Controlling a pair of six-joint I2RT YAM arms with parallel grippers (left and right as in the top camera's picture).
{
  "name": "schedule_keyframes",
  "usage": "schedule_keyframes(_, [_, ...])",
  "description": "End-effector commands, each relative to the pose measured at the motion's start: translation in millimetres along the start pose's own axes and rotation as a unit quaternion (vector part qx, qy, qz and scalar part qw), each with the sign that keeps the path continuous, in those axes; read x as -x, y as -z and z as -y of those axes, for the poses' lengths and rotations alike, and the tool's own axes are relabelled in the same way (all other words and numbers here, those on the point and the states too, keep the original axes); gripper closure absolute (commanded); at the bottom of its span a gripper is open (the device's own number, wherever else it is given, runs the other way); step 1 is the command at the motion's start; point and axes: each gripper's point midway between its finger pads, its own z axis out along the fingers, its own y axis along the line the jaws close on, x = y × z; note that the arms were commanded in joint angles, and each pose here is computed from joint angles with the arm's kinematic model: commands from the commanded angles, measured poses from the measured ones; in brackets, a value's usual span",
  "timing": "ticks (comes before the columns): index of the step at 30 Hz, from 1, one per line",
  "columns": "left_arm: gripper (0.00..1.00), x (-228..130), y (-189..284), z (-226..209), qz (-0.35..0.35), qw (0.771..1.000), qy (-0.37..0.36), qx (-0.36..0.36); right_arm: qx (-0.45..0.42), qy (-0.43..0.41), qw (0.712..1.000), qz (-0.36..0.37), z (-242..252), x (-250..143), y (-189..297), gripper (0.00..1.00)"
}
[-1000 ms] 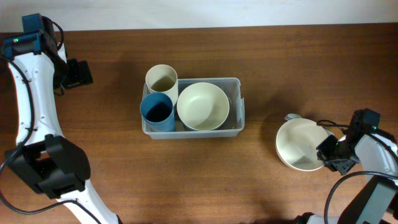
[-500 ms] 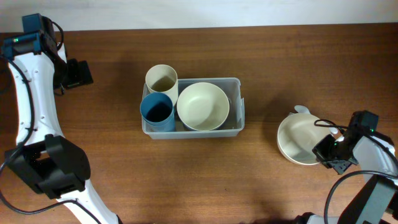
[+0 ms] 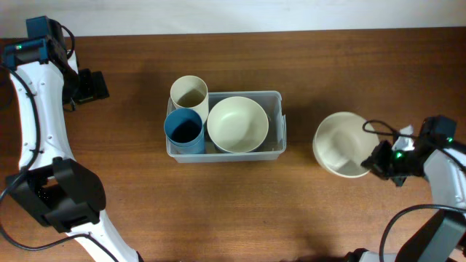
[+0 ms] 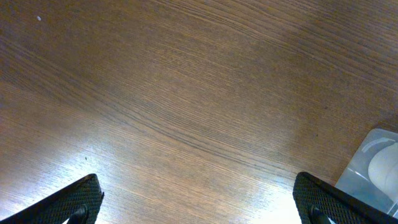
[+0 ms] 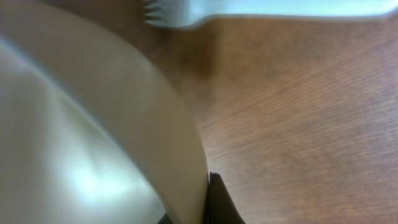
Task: Pack container
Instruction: 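Lift the cream bowl and lower it into the bin onto the stacked bowls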
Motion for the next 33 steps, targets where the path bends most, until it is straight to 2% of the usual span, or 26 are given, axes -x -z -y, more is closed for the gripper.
schedule_keyframes(1, [0.0, 3.7, 4.8, 0.7, 0.008, 1.0, 0.007, -0.006, 0.059, 0.08, 0.994, 0.035, -38.6, 17.3, 32.4, 0.96])
schedule_keyframes(7, [0.0, 3.7, 4.8, 0.7, 0.008, 1.0, 0.007, -0.006, 0.081, 0.177, 0.979, 0.057, -98.6, 26.3, 54.2, 0.96])
schedule_keyframes(13, [0.0, 3.7, 4.8, 0.7, 0.008, 1.0, 0.007, -0.006, -0.001, 0.308, 0.947, 0.091, -167.2, 16.2, 55.4, 0.96])
schedule_keyframes(16, [0.0, 3.7, 4.8, 0.7, 0.008, 1.0, 0.007, -0.006, -0.032, 0.341, 0.932, 0.118, -193.0, 11.4, 52.0, 0.96])
schedule_keyframes(20, [0.0, 3.7, 4.8, 0.7, 0.008, 1.0, 0.007, -0.006, -0.03, 0.378, 0.916, 0.13, -226.2, 5.1, 26.8, 0.96])
schedule_keyframes(26, [0.0, 3.7, 4.8, 0.7, 0.008, 1.0, 0.007, -0.006, -0.034, 0.4, 0.911, 0.09, -237.4, -2.3, -25.0, 0.96])
schedule_keyframes(33, [0.0, 3.7, 4.8, 0.7, 0.008, 1.0, 0.007, -0.006, -0.022, 0.424, 0.902, 0.08, -254.3, -17.3, -40.8, 0.96])
